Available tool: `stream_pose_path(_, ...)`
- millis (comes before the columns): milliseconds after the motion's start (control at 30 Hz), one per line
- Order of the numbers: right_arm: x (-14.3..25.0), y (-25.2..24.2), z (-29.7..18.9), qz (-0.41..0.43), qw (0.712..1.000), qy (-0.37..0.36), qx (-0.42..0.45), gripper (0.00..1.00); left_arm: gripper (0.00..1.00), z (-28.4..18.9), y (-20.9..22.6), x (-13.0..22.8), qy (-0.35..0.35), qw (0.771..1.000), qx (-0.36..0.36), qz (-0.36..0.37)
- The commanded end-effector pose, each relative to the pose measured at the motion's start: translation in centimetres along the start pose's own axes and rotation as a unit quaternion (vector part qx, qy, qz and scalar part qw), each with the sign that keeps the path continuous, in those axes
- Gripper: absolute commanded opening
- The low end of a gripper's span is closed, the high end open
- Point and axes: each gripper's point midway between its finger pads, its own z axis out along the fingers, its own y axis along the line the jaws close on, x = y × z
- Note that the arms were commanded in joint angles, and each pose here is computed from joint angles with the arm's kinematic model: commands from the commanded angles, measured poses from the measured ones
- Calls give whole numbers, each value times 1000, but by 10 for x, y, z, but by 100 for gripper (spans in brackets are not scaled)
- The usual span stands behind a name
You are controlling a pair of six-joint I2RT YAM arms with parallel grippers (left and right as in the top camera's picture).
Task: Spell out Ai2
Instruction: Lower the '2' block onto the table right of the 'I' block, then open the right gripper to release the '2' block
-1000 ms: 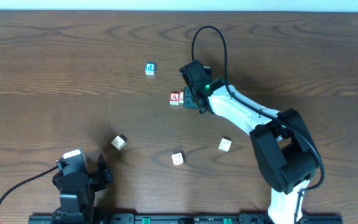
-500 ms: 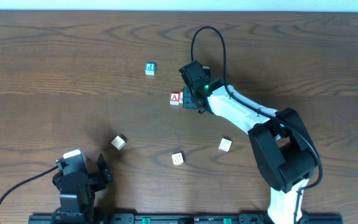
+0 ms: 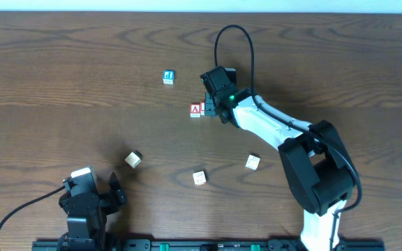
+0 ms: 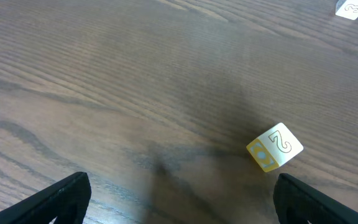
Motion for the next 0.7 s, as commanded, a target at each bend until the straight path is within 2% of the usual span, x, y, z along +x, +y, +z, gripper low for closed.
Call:
stream_pose_path(0, 2, -4, 5, -10, 1000, -9, 17, 44, 95, 1, 6, 8, 13, 1000, -14, 7)
stream_pose_path(200, -6, -15, 7, 2, 1000, -15, 25, 42, 95, 1, 6, 8, 13, 1000, -14, 7)
stream_pose_path(400, -13, -32, 9, 18, 999, -13, 35, 19, 95, 1, 6, 8, 13, 1000, -14, 7)
stream_pose_path(500, -13, -37, 10, 22, 999, -9, 38, 4, 95, 1, 6, 8, 13, 1000, -14, 7)
stream_pose_path(667, 6, -41, 10, 18, 998, 36, 37, 2, 95, 1, 6, 8, 13, 1000, -14, 7)
